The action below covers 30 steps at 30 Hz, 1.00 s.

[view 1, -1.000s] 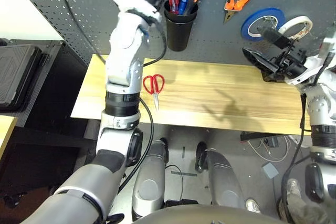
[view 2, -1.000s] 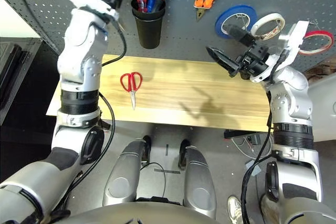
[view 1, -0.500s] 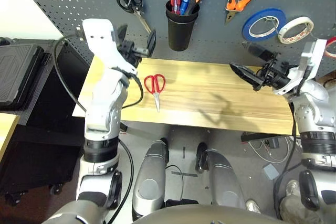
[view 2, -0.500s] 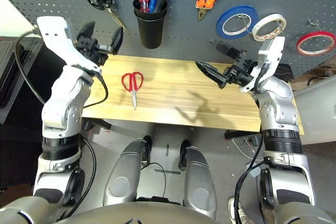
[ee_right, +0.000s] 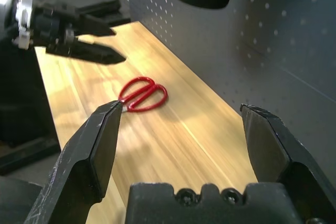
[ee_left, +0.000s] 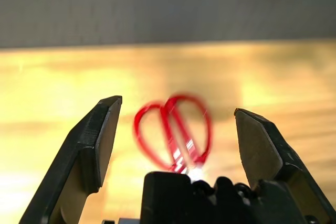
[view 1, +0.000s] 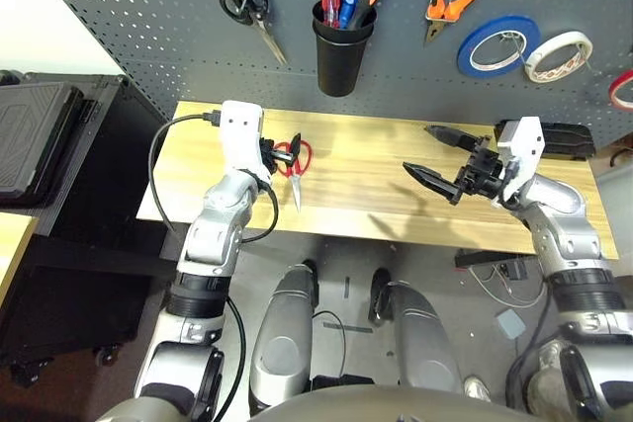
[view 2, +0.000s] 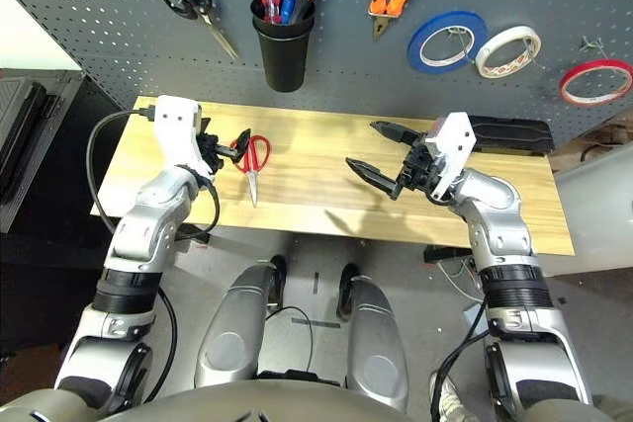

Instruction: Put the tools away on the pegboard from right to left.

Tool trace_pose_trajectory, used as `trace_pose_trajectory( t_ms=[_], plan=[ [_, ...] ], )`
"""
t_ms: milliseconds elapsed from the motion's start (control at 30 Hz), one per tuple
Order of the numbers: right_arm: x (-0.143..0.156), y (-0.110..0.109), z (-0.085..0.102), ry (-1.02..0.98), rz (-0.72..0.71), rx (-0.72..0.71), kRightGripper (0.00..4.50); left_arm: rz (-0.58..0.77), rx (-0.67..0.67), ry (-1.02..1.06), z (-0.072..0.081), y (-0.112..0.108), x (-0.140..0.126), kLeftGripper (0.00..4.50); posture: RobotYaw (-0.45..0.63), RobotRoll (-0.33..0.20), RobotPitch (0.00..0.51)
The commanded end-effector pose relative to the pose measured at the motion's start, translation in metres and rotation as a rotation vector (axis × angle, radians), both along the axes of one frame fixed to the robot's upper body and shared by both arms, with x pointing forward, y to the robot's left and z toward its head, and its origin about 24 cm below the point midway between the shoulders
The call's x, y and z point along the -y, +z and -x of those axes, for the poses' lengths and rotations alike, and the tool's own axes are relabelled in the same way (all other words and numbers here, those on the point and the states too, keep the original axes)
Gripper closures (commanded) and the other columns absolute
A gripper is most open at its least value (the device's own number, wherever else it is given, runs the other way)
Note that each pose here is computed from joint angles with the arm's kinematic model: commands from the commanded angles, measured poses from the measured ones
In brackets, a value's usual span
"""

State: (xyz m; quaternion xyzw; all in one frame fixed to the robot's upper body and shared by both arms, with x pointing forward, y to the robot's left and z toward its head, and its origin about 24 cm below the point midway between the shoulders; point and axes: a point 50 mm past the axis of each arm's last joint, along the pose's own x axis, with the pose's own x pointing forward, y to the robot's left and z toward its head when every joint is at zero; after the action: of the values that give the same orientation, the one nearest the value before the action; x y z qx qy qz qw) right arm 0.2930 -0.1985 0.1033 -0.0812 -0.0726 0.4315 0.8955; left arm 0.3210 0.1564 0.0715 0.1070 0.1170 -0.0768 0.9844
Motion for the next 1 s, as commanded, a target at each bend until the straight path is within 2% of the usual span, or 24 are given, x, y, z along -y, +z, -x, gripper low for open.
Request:
trace_pose_trajectory(
  t_ms=[33, 233, 500, 700, 900, 1000],
  plan=[
    [0.003, -0.012, 0.006, -0.034, 0.042, -0.038, 0.0, -0.023, -0.093, 0.052, -0.003, -0.028, 0.0, 0.02, 0.22, 0.0, 0.291],
    [-0.005, -0.022, 0.012, -0.049, 0.079, -0.061, 0.0, 0.012, -0.173, 0.153, -0.016, -0.05, -0.007, 0.02, 0.21, 0.0, 0.286],
    [-0.016, -0.036, 0.019, -0.069, 0.119, -0.086, 0.0, 0.056, -0.208, 0.248, -0.033, -0.057, -0.017, 0.02, 0.2, 0.0, 0.282],
    [-0.018, -0.034, 0.017, -0.073, 0.124, -0.075, 0.0, 0.051, -0.252, 0.235, -0.035, -0.064, -0.012, 0.02, 0.19, 0.0, 0.278],
    [-0.017, -0.029, 0.014, -0.074, 0.135, -0.058, 0.0, 0.039, -0.332, 0.21, -0.03, -0.077, -0.008, 0.02, 0.18, 0.0, 0.273],
    [-0.016, -0.028, 0.013, -0.069, 0.138, -0.051, 0.0, 0.047, -0.352, 0.205, -0.028, -0.079, -0.008, 0.68, 0.19, 0.0, 0.272]
  ],
)
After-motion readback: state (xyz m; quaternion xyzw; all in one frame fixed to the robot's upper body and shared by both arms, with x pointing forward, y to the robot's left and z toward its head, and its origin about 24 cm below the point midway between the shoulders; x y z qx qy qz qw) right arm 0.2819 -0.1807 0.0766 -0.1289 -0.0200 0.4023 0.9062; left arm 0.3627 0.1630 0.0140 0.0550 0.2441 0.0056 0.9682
